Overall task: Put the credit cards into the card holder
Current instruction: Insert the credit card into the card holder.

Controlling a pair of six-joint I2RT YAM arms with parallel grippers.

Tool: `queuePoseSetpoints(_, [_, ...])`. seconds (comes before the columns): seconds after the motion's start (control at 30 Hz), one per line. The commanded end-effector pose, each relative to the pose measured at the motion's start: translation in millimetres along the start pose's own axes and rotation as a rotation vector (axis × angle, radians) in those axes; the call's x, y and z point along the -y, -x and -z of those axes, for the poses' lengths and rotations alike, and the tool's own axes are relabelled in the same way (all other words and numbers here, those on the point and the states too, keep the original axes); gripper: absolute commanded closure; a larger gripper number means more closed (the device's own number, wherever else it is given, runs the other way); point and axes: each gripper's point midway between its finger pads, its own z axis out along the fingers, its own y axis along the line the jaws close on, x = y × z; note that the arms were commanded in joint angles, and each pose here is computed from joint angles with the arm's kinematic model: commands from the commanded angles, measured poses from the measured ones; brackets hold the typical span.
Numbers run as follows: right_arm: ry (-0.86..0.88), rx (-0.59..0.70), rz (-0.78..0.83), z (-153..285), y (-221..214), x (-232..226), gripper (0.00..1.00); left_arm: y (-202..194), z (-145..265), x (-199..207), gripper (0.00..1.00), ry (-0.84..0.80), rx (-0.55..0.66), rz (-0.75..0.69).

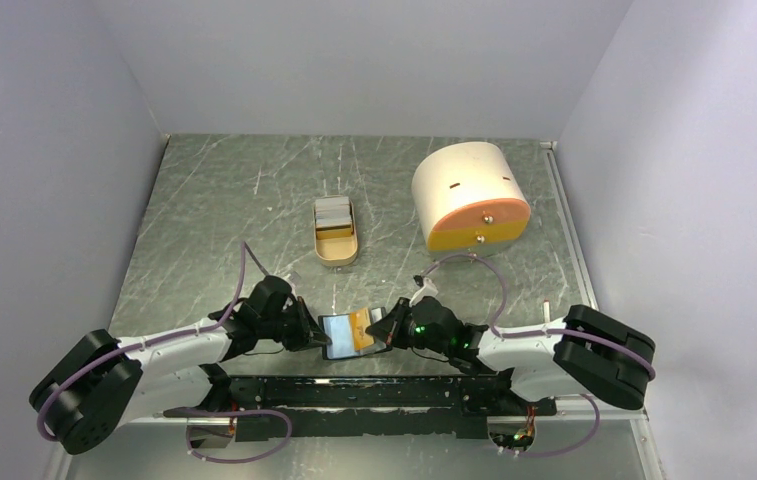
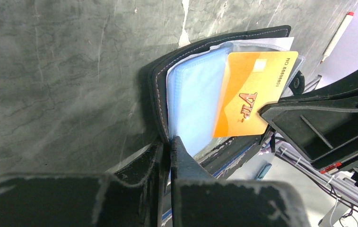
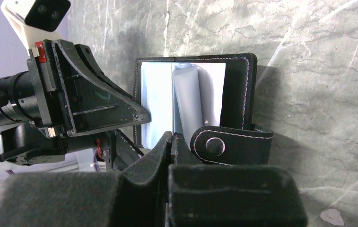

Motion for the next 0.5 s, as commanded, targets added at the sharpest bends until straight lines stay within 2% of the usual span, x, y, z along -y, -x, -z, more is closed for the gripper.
queuePoseSetpoints(0.0, [-0.020, 0.005, -0.025, 0, 0, 8, 1.00, -1, 0, 2, 0.91, -0.011, -0.007, -0.017])
queuePoseSetpoints(0.47, [-0.032, -0.069, -0.061, -4, -16, 14, 1.00, -1, 1, 4, 0.90, -0.014, -0.004, -0.016])
